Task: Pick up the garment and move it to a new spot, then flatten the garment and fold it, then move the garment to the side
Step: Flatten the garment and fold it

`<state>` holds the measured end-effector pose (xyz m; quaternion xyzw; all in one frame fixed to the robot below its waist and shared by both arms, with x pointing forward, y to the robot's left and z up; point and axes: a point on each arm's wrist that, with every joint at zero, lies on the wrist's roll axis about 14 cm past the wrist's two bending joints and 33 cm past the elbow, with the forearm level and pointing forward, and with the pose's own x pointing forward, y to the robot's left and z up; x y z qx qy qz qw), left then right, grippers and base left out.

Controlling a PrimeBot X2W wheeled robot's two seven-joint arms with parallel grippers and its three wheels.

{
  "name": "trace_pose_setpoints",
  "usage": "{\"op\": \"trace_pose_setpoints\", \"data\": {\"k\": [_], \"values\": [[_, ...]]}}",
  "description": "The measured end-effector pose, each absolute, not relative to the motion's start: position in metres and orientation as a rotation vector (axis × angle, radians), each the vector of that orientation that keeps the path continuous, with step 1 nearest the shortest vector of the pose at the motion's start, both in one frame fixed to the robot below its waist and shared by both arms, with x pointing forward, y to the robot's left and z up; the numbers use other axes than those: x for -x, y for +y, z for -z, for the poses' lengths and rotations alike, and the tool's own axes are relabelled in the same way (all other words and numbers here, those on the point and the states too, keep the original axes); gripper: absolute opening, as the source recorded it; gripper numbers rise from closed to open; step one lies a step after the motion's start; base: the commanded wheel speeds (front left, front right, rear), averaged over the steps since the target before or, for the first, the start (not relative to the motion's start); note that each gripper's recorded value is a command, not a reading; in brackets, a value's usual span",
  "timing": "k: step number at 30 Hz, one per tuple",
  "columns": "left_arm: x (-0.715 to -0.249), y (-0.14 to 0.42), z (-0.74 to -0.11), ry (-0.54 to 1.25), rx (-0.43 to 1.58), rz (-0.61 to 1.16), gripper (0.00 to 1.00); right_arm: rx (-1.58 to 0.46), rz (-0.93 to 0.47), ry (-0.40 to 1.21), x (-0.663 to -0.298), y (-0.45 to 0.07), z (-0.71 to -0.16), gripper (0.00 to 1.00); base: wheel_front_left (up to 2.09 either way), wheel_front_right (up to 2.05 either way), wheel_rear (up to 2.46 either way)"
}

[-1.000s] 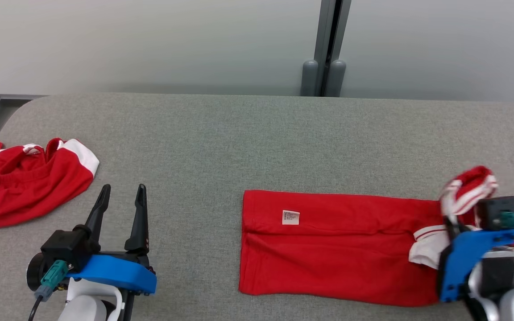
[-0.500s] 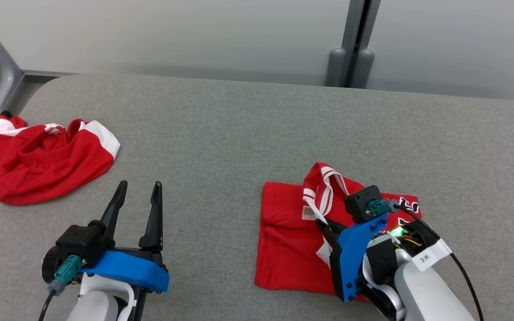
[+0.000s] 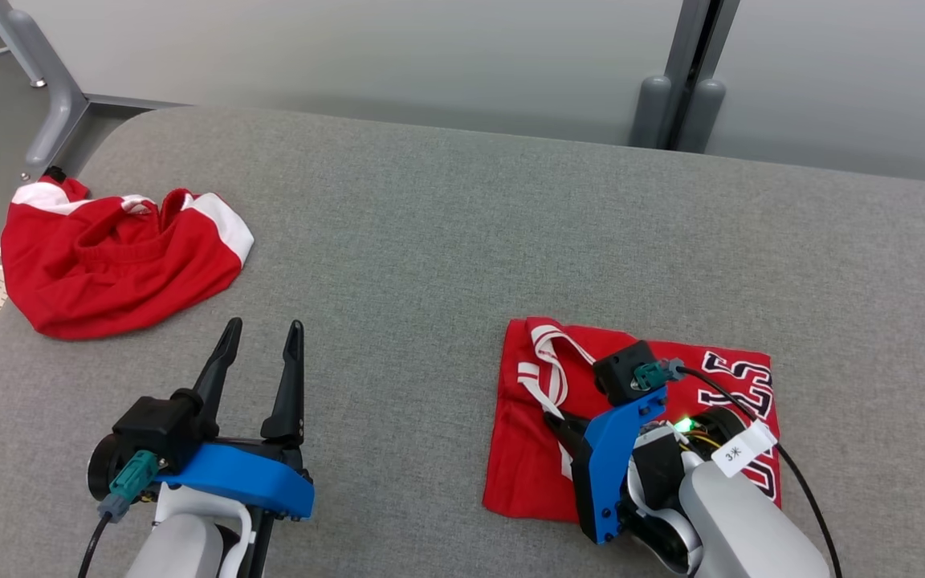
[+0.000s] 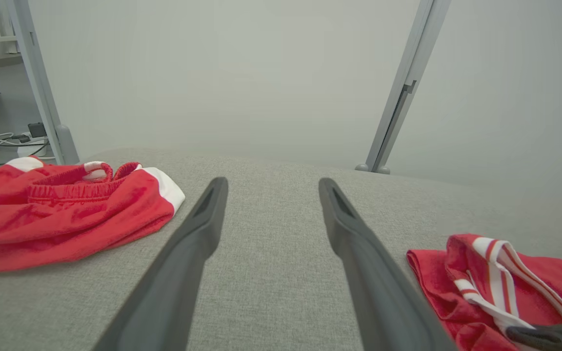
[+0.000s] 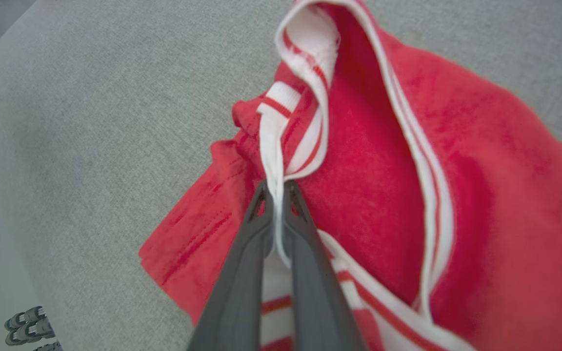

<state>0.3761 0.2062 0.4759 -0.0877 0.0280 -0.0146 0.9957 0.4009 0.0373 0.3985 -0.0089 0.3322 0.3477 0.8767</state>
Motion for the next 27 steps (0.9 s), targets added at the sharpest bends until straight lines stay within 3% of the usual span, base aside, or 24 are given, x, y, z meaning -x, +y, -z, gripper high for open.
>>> {"op": "trace_pose_setpoints", "data": {"k": [9,10,11,17,21,27], "values": [[-0.373,0.207,-0.474,0.062,0.176,0.027,1.00,-0.007,-0.753,0.676,-0.408,0.051,-0.401,0.00,0.00,0.00,0.00],[-0.373,0.207,-0.475,0.060,0.175,0.026,1.00,-0.012,-0.764,0.680,-0.407,0.054,-0.401,0.40,0.00,0.00,0.00],[-0.373,0.208,-0.475,0.058,0.175,0.025,1.00,-0.022,-0.772,0.687,-0.405,0.057,-0.401,1.00,0.00,0.00,0.00],[-0.372,0.211,-0.478,0.049,0.172,0.019,1.00,-0.177,-0.827,0.644,-0.395,0.078,-0.423,1.00,0.00,0.00,0.00],[-0.371,0.214,-0.480,0.045,0.172,0.014,1.00,-0.344,-0.832,0.520,-0.404,0.085,-0.466,1.00,0.00,0.00,0.00],[-0.373,0.210,-0.486,0.024,0.170,0.022,1.00,-0.310,-0.608,0.254,-0.453,0.015,-0.510,1.00,0.00,0.00,0.00]]}}
